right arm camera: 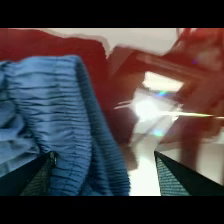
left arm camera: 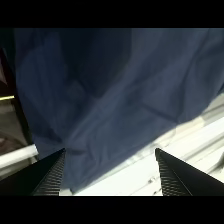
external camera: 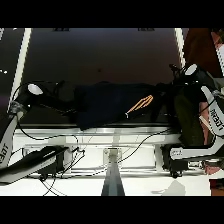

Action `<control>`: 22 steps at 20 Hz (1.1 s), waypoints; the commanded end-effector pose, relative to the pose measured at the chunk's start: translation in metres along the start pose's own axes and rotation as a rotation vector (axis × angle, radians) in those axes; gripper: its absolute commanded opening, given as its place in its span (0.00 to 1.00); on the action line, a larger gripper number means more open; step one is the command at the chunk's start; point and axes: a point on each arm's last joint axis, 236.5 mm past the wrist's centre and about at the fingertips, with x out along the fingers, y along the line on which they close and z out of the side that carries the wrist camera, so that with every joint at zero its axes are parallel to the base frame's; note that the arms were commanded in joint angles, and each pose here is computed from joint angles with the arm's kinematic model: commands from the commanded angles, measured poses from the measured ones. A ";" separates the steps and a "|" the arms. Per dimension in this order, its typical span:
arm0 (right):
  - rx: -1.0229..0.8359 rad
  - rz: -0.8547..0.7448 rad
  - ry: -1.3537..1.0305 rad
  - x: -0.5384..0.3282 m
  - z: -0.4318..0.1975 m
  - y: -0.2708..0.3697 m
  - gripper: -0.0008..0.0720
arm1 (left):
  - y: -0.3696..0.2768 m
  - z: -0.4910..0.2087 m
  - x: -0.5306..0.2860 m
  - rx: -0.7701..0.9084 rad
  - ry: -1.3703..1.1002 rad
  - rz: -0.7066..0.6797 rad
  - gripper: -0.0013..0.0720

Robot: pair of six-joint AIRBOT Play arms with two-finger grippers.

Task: Fold the clothes and pants, and hang the long-sleeved shirts on hangers.

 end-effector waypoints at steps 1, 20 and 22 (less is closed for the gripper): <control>0.056 0.162 0.087 0.019 -0.011 0.030 0.96 | 0.007 0.006 0.008 -0.022 -0.004 0.005 0.89; -0.446 0.305 -0.263 -0.069 0.065 0.199 0.06 | -0.006 0.084 -0.031 0.116 -0.309 0.044 0.89; -0.458 0.163 -0.461 -0.144 0.100 0.177 0.06 | -0.027 0.100 -0.063 0.181 -0.402 0.047 0.89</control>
